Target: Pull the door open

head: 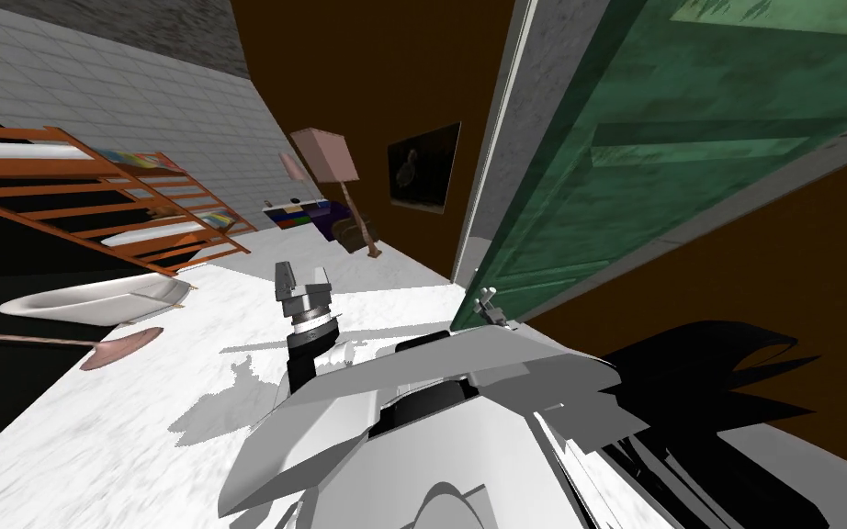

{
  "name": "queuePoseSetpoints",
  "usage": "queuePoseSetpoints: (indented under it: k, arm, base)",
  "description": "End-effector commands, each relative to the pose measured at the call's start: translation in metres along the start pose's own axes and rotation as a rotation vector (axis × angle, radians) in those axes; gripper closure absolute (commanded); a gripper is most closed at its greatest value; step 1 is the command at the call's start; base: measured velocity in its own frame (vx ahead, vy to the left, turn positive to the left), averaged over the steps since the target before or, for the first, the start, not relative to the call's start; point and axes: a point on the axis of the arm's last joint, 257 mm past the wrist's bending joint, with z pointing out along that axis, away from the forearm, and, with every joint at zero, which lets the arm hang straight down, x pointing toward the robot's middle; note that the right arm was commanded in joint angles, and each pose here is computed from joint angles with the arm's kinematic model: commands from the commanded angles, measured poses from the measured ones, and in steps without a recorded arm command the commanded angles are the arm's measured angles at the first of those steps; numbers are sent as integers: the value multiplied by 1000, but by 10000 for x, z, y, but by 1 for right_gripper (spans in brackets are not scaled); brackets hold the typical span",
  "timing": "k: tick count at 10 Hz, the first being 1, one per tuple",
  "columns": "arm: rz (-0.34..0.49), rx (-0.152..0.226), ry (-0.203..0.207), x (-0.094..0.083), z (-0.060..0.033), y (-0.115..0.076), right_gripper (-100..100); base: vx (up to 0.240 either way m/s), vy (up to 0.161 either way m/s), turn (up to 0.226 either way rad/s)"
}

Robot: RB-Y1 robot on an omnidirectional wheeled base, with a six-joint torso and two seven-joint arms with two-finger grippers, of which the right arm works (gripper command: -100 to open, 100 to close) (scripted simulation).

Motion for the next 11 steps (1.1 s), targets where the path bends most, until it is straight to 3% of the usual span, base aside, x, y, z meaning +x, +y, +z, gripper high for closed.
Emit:
queuePoseSetpoints:
  k: [1, 4, 11]
  arm:
    - [2, 16, -2, -10, -45, -19, 100]
    - [2, 39, -3, -8, -101, -20, 100]
    - [2, 72, -2, -12, -124, -24, 100]
  base:
    - [-195, -48, 116]
    - [-204, -47, 110]
    - [-169, -39, 112]
